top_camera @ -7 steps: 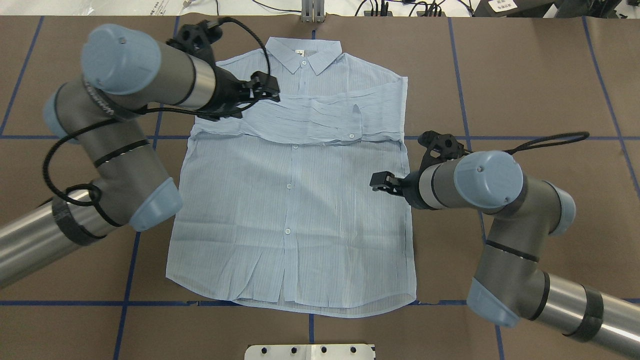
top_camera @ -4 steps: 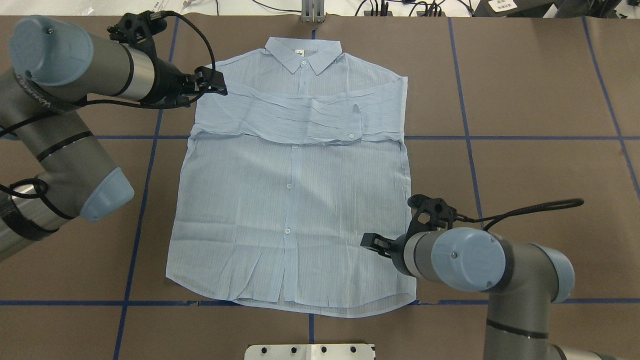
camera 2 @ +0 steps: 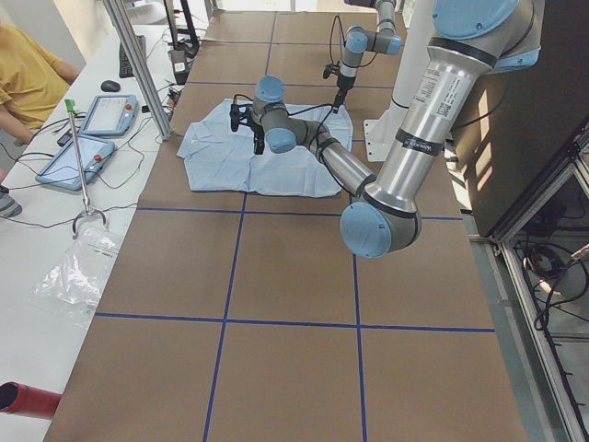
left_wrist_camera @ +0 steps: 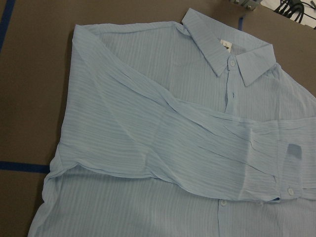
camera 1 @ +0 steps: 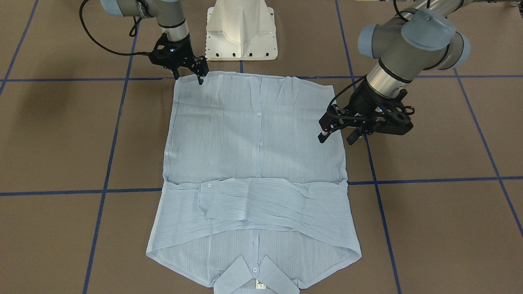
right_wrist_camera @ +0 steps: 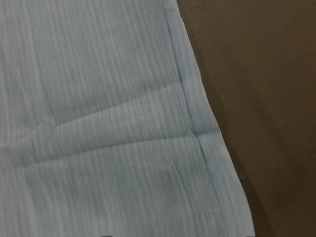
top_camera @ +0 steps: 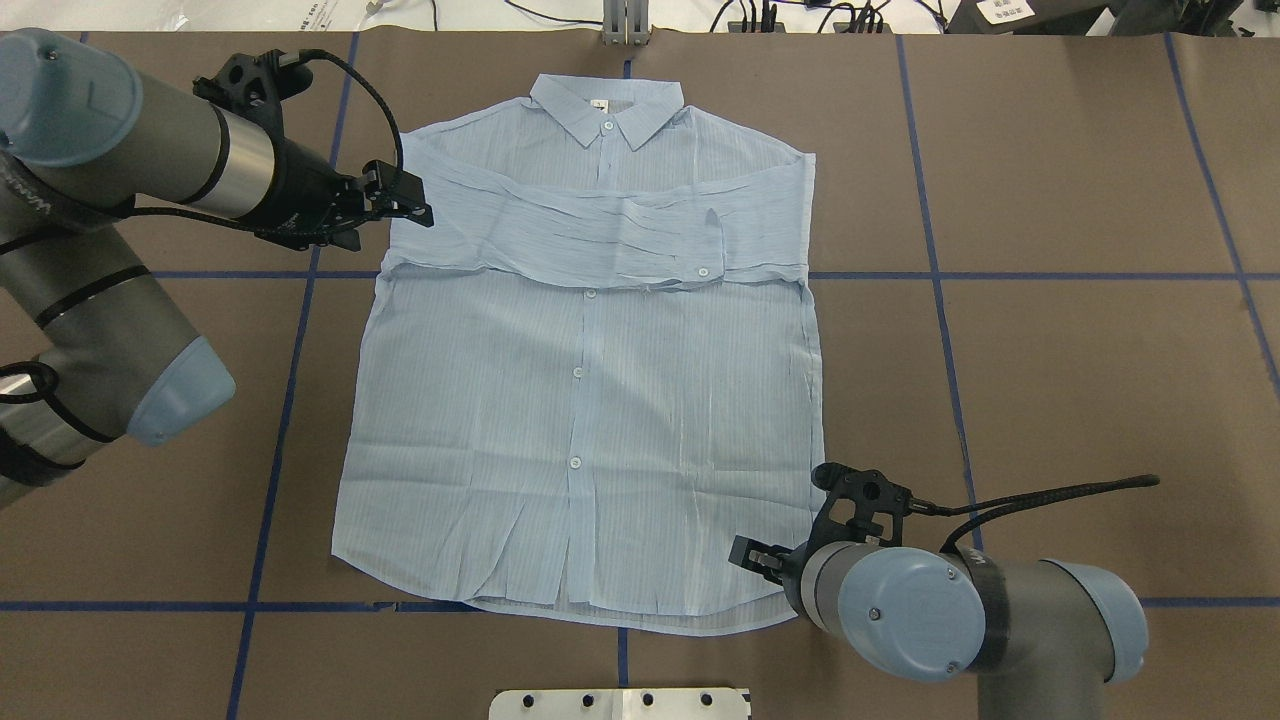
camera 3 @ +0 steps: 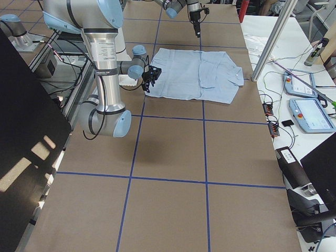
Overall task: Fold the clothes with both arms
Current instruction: 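Release the sleeve and move both grippers toward the shirt hem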
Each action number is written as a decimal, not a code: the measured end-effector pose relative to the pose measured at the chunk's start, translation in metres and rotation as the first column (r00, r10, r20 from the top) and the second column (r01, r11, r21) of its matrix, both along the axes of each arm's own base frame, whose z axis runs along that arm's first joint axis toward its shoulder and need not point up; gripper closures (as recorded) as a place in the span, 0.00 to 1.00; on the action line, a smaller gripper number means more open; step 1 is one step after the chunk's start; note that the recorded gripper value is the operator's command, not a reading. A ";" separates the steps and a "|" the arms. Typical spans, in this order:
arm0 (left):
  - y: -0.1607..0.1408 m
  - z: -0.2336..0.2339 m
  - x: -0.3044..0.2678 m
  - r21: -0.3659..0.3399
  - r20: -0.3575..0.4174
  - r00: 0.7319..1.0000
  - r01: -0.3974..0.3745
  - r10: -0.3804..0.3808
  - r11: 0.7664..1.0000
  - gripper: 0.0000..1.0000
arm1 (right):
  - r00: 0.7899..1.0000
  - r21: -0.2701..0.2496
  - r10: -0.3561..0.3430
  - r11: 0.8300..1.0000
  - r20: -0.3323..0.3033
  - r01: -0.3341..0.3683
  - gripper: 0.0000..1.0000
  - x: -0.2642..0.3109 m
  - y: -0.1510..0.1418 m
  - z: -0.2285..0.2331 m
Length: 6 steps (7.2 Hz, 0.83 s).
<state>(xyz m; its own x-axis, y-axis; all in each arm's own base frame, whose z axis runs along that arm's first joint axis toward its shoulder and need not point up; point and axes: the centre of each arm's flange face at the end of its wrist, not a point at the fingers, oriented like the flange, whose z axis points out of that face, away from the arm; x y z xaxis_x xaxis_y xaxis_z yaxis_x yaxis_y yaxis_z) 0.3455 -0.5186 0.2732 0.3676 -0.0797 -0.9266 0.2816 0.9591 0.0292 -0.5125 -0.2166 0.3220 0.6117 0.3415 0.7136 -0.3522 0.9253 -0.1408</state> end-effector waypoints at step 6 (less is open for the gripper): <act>0.004 -0.004 -0.002 0.003 -0.010 1.000 -0.005 0.005 1.000 0.05 | 0.999 -0.038 0.011 0.999 -0.033 -0.012 0.84 0.001 0.013 0.021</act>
<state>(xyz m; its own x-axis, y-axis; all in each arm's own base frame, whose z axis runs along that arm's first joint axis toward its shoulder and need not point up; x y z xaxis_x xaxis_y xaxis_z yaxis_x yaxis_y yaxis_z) 0.3433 -0.5145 0.2692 0.3583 -0.0751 -0.9306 0.2772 0.9604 0.0292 -0.5115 -0.2036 0.3427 0.6309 0.3748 0.6794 -0.3676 0.9155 -0.1637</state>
